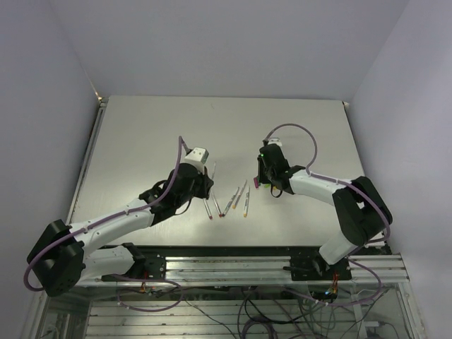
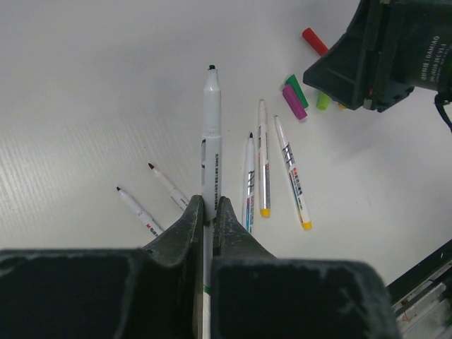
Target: Insert the pens into the pen caps
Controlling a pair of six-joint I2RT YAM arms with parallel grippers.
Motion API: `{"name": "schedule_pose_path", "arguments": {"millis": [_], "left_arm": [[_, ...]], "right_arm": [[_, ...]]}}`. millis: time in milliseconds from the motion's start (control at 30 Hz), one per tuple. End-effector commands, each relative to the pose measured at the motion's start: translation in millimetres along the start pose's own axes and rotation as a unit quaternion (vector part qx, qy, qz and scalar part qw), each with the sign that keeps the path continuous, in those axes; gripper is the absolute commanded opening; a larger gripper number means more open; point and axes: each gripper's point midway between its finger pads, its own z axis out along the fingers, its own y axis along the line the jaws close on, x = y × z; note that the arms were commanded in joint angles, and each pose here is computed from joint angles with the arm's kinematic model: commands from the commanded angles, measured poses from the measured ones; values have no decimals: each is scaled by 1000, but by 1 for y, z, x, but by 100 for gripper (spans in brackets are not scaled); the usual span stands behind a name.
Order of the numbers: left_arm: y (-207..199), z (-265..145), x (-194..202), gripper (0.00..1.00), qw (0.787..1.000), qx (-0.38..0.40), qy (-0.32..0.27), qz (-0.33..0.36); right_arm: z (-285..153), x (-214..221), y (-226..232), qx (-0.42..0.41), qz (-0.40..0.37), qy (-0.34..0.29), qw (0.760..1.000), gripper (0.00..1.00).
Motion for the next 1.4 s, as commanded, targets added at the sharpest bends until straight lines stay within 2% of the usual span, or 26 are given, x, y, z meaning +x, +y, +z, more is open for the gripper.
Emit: {"name": "schedule_pose_path", "arguments": {"millis": [0, 400, 1367], "left_arm": [[-15, -1, -10, 7, 999, 38, -20, 2], [-19, 3, -1, 7, 999, 52, -8, 2], [-21, 9, 8, 7, 999, 53, 11, -4]], "right_arm": [[6, -16, 6, 2, 2, -19, 1000, 24], [18, -7, 4, 14, -2, -4, 1000, 28], [24, 26, 0, 15, -2, 38, 999, 27]]}}
